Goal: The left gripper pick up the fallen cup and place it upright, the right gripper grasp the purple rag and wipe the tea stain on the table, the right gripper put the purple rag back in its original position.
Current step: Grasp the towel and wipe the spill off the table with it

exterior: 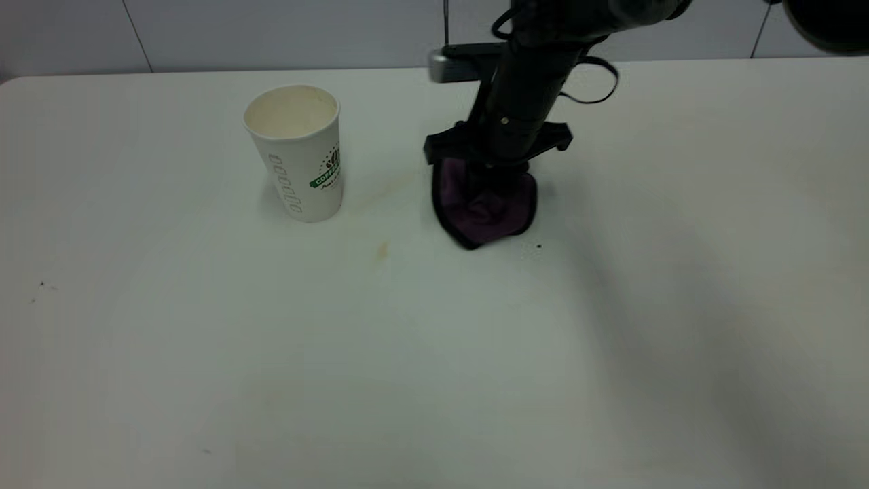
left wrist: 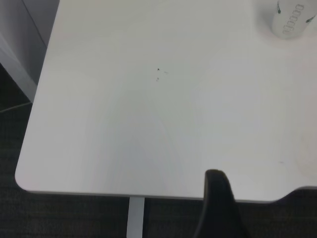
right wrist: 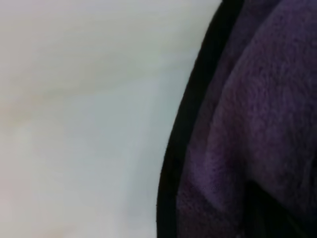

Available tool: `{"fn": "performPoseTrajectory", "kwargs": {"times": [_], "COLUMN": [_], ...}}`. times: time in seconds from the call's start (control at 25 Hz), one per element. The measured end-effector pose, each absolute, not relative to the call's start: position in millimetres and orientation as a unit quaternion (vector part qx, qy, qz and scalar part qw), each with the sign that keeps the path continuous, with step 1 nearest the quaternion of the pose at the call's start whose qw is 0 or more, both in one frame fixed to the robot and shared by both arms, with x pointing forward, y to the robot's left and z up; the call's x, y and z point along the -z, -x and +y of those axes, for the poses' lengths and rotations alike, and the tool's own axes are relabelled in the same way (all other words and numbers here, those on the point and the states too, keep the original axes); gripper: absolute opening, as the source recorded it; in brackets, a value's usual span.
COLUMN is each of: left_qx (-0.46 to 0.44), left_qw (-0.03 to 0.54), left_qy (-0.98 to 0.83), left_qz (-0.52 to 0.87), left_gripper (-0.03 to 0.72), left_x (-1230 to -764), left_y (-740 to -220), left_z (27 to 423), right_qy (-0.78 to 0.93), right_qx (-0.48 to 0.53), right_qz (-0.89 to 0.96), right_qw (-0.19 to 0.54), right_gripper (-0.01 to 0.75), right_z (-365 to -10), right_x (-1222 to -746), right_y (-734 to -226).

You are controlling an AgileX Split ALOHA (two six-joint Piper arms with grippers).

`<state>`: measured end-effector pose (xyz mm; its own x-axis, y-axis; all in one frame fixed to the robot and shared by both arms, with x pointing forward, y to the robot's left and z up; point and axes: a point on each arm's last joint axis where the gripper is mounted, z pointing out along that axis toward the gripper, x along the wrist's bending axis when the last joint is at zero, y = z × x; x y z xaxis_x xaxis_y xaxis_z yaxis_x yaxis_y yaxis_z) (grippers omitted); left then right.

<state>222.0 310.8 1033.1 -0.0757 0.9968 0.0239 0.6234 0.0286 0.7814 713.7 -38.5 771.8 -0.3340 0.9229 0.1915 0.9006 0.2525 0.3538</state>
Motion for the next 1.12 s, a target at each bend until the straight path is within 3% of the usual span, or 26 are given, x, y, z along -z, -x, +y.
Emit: {"fn": "performPoseTrajectory", "kwargs": {"times": [0.28, 0.76, 0.92, 1.12], "left_qx": [-0.325, -0.326, -0.326, -0.326], "left_qw": [0.287, 0.287, 0.287, 0.287], "left_qy": [-0.616, -0.616, -0.616, -0.616], "left_qz": [0.657, 0.657, 0.657, 0.657], "left_gripper": [0.524, 0.524, 0.524, 0.524], "left_x": [-1033.1, -1033.1, -1033.1, -1033.1], "left_y": [-222.0, -222.0, -222.0, -222.0], "left_z": [310.8, 310.9, 310.9, 310.9], "right_qy": [-0.537, -0.548, -0.574, -0.621], "right_qx": [-0.207, -0.187, -0.173, -0.137], "right_qz": [0.818, 0.815, 0.8, 0.772], "right_qw": [0.0, -0.025, -0.02, -0.003], "right_gripper": [0.076, 0.084, 0.089, 0.091], "right_z": [23.5, 36.3, 20.2, -50.6], "right_x": [-771.3, -770.0, -769.5, -770.3], "right_y": [-673.4, -658.5, -668.5, -707.2]}}
